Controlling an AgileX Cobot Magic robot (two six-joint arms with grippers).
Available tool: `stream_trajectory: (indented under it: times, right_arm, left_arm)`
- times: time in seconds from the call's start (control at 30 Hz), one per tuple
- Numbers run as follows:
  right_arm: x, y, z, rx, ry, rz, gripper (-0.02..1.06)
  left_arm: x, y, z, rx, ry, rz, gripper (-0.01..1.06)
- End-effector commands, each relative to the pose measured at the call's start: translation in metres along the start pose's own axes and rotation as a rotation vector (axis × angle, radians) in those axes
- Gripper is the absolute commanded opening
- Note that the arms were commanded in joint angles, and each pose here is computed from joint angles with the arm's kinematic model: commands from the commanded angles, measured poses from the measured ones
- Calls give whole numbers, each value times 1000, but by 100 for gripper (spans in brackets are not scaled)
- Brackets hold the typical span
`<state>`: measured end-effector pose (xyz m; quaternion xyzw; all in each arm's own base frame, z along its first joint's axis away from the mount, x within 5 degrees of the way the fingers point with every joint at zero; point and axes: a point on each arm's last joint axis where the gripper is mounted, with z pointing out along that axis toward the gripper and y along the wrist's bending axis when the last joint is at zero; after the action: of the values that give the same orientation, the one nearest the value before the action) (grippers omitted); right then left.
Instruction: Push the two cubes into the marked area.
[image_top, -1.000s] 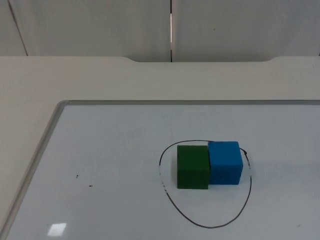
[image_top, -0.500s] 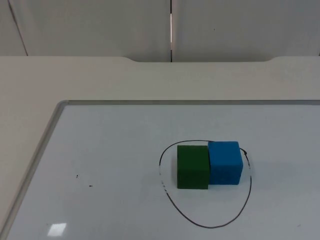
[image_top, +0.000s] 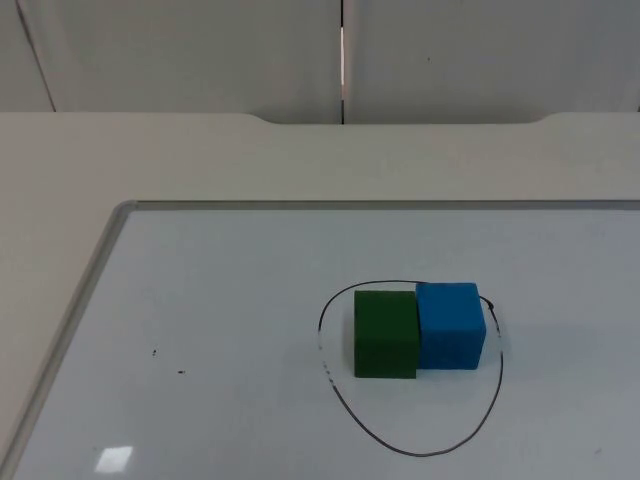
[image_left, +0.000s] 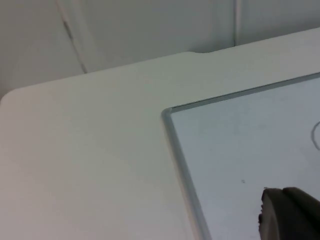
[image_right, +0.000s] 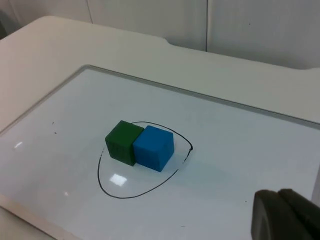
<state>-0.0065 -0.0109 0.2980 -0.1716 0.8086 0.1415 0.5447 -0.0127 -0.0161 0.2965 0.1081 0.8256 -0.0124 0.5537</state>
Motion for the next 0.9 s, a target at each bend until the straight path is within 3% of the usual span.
stream_trajectory:
  times: [0.0,0.37,0.53,0.87]
  right_arm:
    - [1,0,0,4,0,-8,0]
    - [-3,-1,0,18,-45,-10,0]
    - [-3,-1,0,19,-47,-10,0]
    - [-3,-1,0,19,-46,-2,0]
  left_arm:
    - [0,5,0,-53,-15,-17,0]
    - [9,6,9,-65,38,-46,0]
    - [19,14,13,-147,109,-100,0]
    - [20,17,13,-184,114,-138,0]
